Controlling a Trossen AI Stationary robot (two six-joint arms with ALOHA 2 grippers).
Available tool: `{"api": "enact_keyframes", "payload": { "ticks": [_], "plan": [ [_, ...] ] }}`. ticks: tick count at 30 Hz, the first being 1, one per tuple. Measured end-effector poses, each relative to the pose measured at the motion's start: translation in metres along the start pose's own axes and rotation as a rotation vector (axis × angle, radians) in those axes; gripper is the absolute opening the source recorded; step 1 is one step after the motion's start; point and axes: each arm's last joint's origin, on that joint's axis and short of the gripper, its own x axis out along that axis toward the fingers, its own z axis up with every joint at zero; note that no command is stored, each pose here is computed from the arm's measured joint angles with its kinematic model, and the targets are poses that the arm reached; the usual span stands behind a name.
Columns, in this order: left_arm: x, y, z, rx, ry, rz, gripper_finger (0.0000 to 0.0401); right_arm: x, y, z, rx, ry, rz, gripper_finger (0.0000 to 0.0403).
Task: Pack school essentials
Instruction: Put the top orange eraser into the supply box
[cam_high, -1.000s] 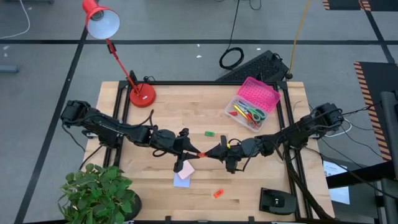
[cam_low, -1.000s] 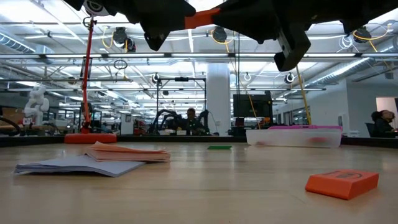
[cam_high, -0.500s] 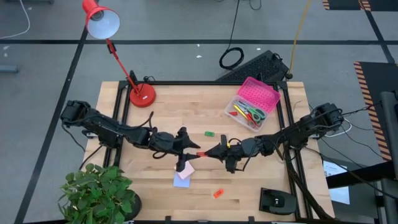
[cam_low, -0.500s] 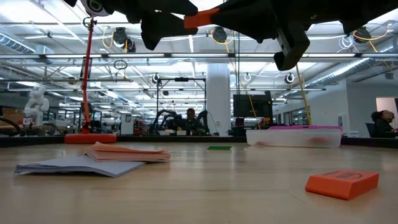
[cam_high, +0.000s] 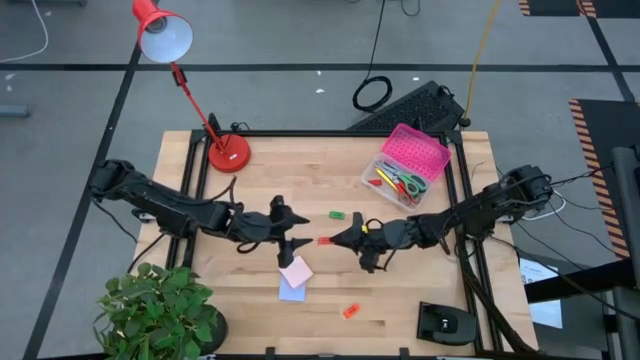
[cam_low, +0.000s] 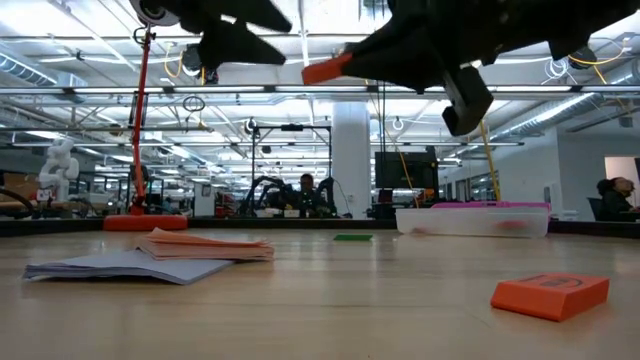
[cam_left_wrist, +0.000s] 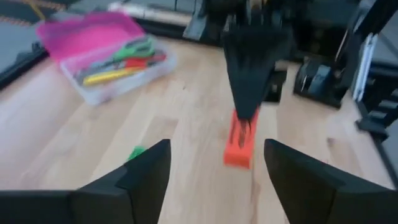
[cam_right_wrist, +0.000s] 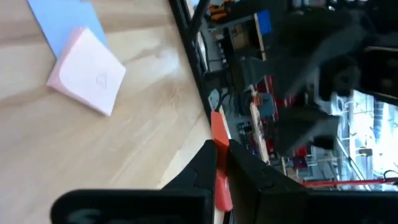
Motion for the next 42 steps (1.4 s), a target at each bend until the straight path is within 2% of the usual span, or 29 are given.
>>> {"api": "enact_keyframes", "payload": {
  "ticks": [10,16,22,32,36,42],
  "plan": [
    [0.005,-0.004,-0.02,-0.045,0.121,0.081,0.0213,0.005,-0.002,-0.027,0.005,0.116,0.05,0.0015],
    [0.012,-0.012,-0.035,-0.044,0.182,0.095,0.0199,0.001,-0.005,-0.044,-0.028,0.311,0.06,0.0015],
    [0.022,-0.017,-0.048,-0.02,0.22,0.104,0.02,-0.019,-0.014,-0.064,-0.024,0.525,0.119,0.0015],
    [0.042,-0.014,-0.059,-0.008,0.233,0.156,0.02,-0.063,-0.035,-0.107,0.042,0.766,0.228,0.0015],
    [0.051,-0.01,-0.061,0.004,0.222,0.166,0.02,-0.076,-0.041,-0.126,0.103,0.757,0.293,0.0015],
    [0.058,0.0,-0.057,0.022,0.205,0.174,0.02,-0.083,-0.048,-0.154,0.183,0.704,0.333,0.0015]
  ]
}}
